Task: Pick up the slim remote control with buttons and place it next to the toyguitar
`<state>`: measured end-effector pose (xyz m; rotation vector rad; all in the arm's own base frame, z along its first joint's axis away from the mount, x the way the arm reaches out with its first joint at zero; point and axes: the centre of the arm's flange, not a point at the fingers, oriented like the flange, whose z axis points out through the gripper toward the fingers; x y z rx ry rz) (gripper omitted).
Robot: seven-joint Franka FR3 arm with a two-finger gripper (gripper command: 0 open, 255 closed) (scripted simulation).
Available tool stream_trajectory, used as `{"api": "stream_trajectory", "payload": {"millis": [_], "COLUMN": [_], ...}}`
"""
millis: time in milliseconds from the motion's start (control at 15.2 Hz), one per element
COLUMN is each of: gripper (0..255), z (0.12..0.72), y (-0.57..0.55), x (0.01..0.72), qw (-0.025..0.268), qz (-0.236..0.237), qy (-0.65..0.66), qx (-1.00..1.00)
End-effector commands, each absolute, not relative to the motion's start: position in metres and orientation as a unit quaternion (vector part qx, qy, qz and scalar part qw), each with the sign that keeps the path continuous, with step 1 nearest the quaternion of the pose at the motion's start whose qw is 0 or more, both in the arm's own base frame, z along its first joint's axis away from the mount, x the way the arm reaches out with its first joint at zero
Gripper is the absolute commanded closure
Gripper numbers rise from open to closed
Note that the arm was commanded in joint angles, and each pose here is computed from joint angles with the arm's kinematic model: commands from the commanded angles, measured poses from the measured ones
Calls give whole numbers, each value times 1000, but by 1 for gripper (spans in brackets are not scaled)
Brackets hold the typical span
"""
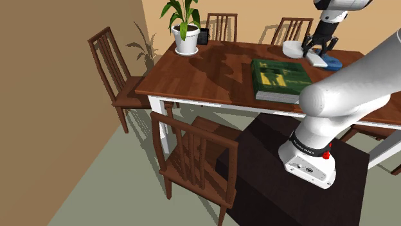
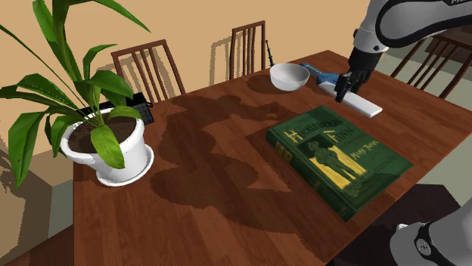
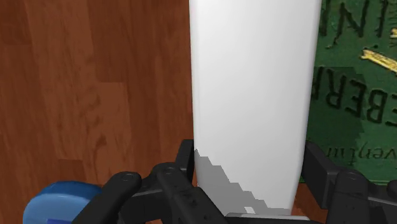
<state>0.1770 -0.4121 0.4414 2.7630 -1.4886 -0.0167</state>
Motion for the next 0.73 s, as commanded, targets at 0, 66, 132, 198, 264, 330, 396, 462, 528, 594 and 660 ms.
{"api": "stream_trajectory", "payload": {"millis": [0,66,132,198,264,330,396,462,528,594,660], "gripper": [255,255,255,255,255,255,255,255,255,255,255], "z": [444,444,444,444,444,444,444,444,444,444,444], "y": [-423,-428,-433,-438,-443,-448,-453,-458,-463,-468,-473], "x": [151,139,126,114,102,90,78,65,53,41,29], "qw": [2,2,2,2,2,2,2,2,2,2,2], "qz": [-5,-5,-5,-5,-5,-5,-5,-5,-5,-5,-5], "qy": [-474,-474,-474,-474,-474,-474,-474,-474,-474,-474,-474], "qx": [881,881,881,881,881,881,881,881,881,881,881]}}
